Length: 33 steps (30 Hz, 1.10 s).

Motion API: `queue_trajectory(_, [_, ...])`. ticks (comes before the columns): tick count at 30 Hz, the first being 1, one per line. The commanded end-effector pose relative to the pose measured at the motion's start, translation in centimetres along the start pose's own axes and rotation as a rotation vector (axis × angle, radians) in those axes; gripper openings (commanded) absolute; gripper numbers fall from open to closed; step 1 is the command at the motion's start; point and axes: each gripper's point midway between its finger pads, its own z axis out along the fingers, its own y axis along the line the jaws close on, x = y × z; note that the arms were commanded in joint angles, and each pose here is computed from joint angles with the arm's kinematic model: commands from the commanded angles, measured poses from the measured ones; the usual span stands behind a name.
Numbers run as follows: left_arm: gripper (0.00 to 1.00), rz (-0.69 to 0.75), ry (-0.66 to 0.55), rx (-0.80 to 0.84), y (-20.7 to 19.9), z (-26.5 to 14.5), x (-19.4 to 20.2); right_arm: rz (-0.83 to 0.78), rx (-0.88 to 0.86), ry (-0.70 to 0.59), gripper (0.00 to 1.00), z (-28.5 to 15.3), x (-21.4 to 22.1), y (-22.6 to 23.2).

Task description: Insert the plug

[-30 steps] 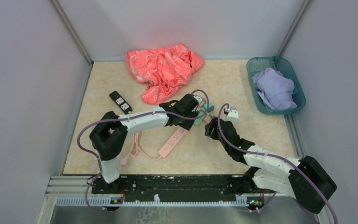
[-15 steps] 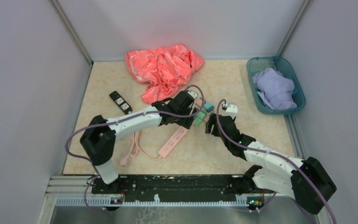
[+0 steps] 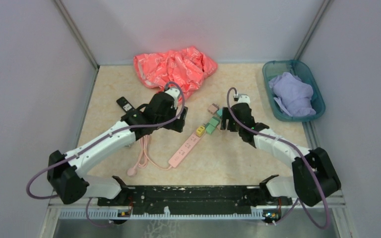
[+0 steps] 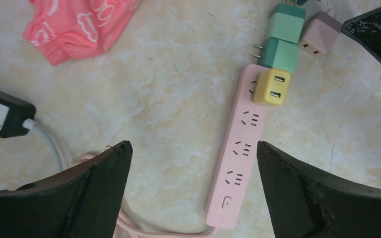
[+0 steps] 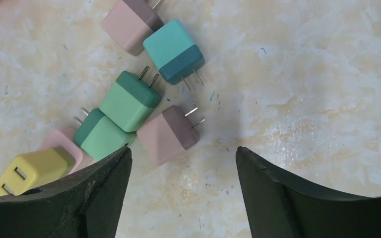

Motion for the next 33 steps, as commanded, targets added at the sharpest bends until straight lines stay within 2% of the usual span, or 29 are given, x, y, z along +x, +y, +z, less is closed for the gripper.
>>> queue_trajectory(1, [1.00,0.047,-0.044,-0.065,2.8,-2.2,-0.3,-0.025,0.023,-0.008,0.76,1.1,-2.8,0.2])
queue_trajectory(9, [1.00,0.049,-0.098,-0.099,5.0,-3.1,0.1,-0.056,0.120,0.061,0.76,3.6,-2.6,-0.6])
queue_trajectory(18, [1.00,0.049,-0.063,-0.098,5.2,-2.8,1.3,-0.075,0.199,0.128,0.74,5.1,-1.0,-1.8])
queue_trajectory(25, [1.00,0.043,-0.055,-0.091,5.2,-2.7,1.5,-0.085,0.243,0.203,0.72,4.0,1.0,-3.0])
queue_trajectory(33, [1.00,0.037,-0.043,-0.067,4.9,-2.4,1.6,-0.053,0.168,0.279,0.66,1.7,3.9,-2.6])
